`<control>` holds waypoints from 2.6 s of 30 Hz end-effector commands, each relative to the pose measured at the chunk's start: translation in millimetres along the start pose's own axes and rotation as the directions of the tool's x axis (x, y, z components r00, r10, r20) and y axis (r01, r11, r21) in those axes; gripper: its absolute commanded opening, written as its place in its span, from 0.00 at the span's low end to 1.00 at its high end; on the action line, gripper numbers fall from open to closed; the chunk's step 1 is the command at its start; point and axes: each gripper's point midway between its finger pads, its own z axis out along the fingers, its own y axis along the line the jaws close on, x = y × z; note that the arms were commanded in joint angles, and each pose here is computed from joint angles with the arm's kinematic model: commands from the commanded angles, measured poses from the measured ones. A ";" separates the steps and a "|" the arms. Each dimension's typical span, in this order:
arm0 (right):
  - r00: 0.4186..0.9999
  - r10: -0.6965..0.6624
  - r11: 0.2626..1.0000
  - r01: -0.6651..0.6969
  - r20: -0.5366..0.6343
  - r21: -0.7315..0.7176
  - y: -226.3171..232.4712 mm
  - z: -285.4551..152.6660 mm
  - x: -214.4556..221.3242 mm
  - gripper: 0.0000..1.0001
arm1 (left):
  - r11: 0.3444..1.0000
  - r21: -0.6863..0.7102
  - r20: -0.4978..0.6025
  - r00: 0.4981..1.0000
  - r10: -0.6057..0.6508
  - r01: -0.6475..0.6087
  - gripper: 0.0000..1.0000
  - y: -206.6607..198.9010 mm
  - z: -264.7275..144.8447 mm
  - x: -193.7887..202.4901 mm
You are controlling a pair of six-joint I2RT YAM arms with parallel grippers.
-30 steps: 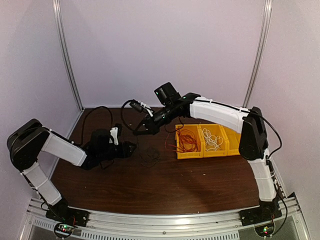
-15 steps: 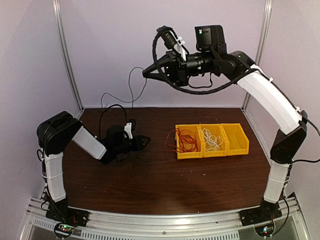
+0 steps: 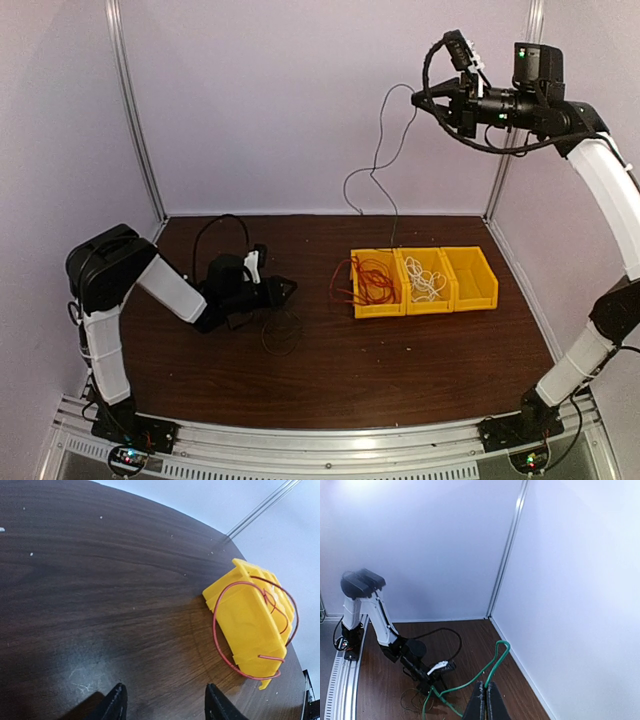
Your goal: Untangle the cables
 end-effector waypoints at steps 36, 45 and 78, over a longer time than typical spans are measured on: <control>0.950 0.220 0.824 -0.058 -0.223 0.564 -104.1 -182.5 161.6 0.00 | 0.989 -0.086 0.130 0.983 0.128 -0.117 0.57 -22.7 -31.7 -67.9; 0.926 0.268 0.800 -0.059 -0.266 0.598 -104.9 -196.0 186.8 0.00 | 0.990 -0.099 0.122 0.986 0.117 -0.105 0.57 -16.9 -31.0 -65.9; 0.572 0.661 0.733 -0.351 -0.486 0.583 -54.4 -169.9 467.7 0.00 | 0.990 -0.112 0.099 0.990 0.100 -0.089 0.57 -10.1 -25.5 -60.1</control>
